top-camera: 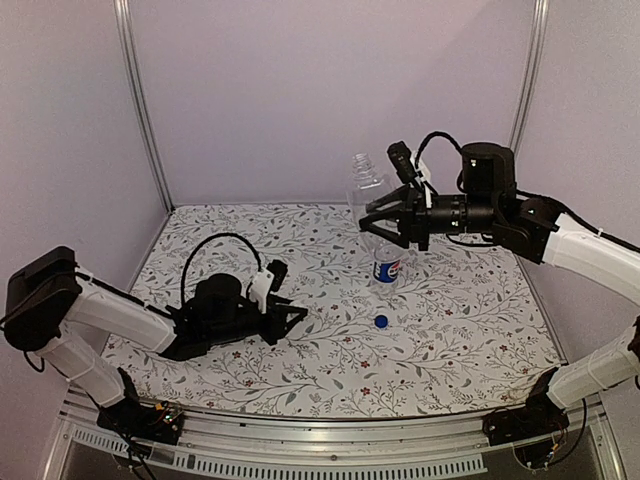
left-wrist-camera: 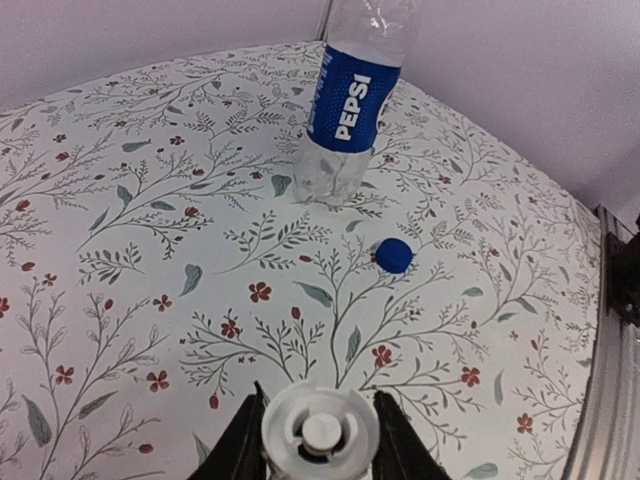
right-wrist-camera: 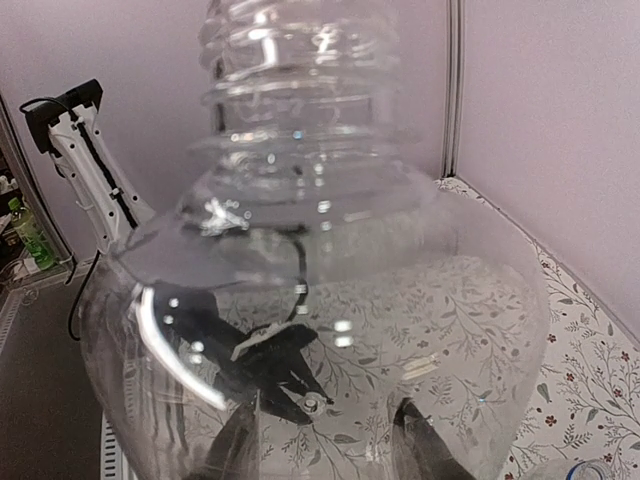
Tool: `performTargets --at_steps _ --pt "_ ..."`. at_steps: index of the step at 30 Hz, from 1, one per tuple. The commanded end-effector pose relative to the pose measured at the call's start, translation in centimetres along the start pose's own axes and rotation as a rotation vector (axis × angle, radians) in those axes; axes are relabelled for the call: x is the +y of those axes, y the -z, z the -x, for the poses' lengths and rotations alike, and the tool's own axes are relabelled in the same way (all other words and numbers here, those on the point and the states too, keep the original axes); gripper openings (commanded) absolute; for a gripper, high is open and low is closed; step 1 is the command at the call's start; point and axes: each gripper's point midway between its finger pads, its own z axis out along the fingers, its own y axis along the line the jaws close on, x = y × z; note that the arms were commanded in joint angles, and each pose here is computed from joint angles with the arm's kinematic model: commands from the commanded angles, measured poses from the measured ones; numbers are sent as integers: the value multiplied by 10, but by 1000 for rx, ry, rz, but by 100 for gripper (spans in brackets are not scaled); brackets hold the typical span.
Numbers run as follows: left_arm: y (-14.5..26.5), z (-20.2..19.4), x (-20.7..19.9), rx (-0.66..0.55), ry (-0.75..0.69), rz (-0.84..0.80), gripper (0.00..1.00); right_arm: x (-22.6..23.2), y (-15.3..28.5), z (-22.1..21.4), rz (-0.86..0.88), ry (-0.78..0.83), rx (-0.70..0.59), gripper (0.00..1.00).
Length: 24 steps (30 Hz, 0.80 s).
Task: Unscrew the bottle caps
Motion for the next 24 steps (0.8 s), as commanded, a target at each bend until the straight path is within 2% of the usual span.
performTargets --at_steps 1,9,24 --pt "-16 -8 -11 -21 -44 -53 26 2 9 9 -4 1 -30 40" --pt "-50 -39 0 54 -61 -25 26 3 9 2 -5 -17 -13 40" --pt "-68 -63 22 125 -63 11 29 2 7 -7 -2 -27 -1 40"
